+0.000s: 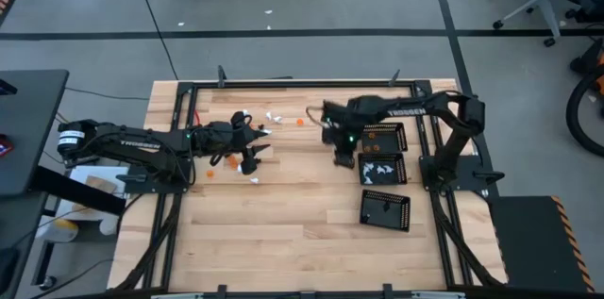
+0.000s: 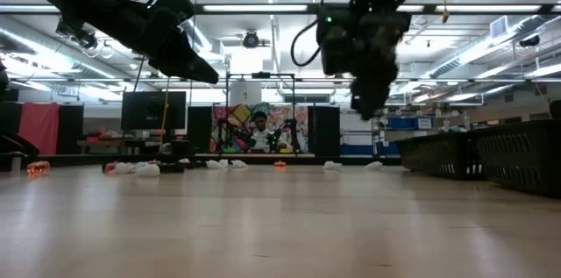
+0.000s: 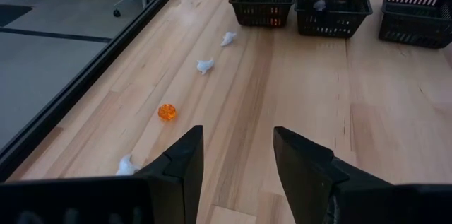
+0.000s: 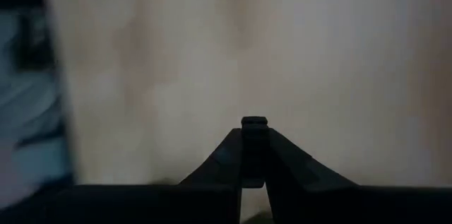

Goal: Sort Halloween decoration
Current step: Put the black skeleton toy into the bottom black bin, then put the orange pumpkin toy into the top black bin

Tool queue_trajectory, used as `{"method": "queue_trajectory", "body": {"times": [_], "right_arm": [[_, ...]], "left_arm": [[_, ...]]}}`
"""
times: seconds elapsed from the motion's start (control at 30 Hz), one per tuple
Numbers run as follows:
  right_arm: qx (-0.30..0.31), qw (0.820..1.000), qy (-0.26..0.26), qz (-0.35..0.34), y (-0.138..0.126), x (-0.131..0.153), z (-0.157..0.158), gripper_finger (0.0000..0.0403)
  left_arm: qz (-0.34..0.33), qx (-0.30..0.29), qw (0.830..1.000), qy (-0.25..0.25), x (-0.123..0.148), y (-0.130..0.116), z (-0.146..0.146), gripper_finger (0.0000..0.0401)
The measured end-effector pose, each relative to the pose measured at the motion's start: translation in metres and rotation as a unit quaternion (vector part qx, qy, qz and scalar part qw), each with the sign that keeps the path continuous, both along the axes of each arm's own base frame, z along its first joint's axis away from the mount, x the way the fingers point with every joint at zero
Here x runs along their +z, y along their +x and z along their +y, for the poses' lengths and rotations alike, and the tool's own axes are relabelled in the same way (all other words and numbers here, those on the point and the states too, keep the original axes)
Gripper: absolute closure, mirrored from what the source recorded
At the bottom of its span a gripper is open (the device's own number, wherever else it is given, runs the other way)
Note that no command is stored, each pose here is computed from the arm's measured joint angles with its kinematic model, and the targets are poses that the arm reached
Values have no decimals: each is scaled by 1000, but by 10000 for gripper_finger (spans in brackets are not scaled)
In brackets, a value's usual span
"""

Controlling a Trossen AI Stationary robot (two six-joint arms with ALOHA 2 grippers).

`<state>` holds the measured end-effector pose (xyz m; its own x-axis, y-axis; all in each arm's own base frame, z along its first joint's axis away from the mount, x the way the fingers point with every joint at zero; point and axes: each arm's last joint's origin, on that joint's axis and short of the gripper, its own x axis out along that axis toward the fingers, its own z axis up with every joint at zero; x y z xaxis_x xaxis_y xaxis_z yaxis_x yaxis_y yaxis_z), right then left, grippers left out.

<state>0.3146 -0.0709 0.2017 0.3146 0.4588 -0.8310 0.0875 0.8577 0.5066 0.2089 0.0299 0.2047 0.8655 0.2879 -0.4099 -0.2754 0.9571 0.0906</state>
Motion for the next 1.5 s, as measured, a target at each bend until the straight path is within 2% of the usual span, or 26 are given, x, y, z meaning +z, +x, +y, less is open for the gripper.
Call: {"method": "queue_trajectory", "body": {"times": [0.1,0.17,0.37,0.57,0.87,0.93,1.1,1.23,1.37,1.5], "right_arm": [[45,997,53,38,-2,1,36,354],[72,992,71,69,-5,1,58,353],[68,981,52,175,-17,-1,100,353],[37,975,13,221,-22,-2,113,334],[19,959,10,283,-32,0,113,279],[26,963,5,269,-30,-1,107,277],[-4,977,-86,195,-17,-4,78,284],[-52,980,-149,117,-2,-4,49,303],[-82,974,-209,43,10,-1,23,316],[-104,956,-265,-68,29,-1,-2,313]], "left_arm": [[0,0,1000,0,0,0,0,244],[0,0,1000,0,0,0,0,244],[0,0,1000,0,0,0,0,244],[0,0,1000,0,0,0,0,244],[0,-1,1000,2,0,0,0,244],[-2,-3,1000,7,1,0,0,244],[-10,-4,1000,11,2,1,0,244],[-15,-4,1000,11,3,1,0,244],[-16,-4,1000,11,3,1,0,244],[-16,-4,1000,12,3,1,0,244]]}}
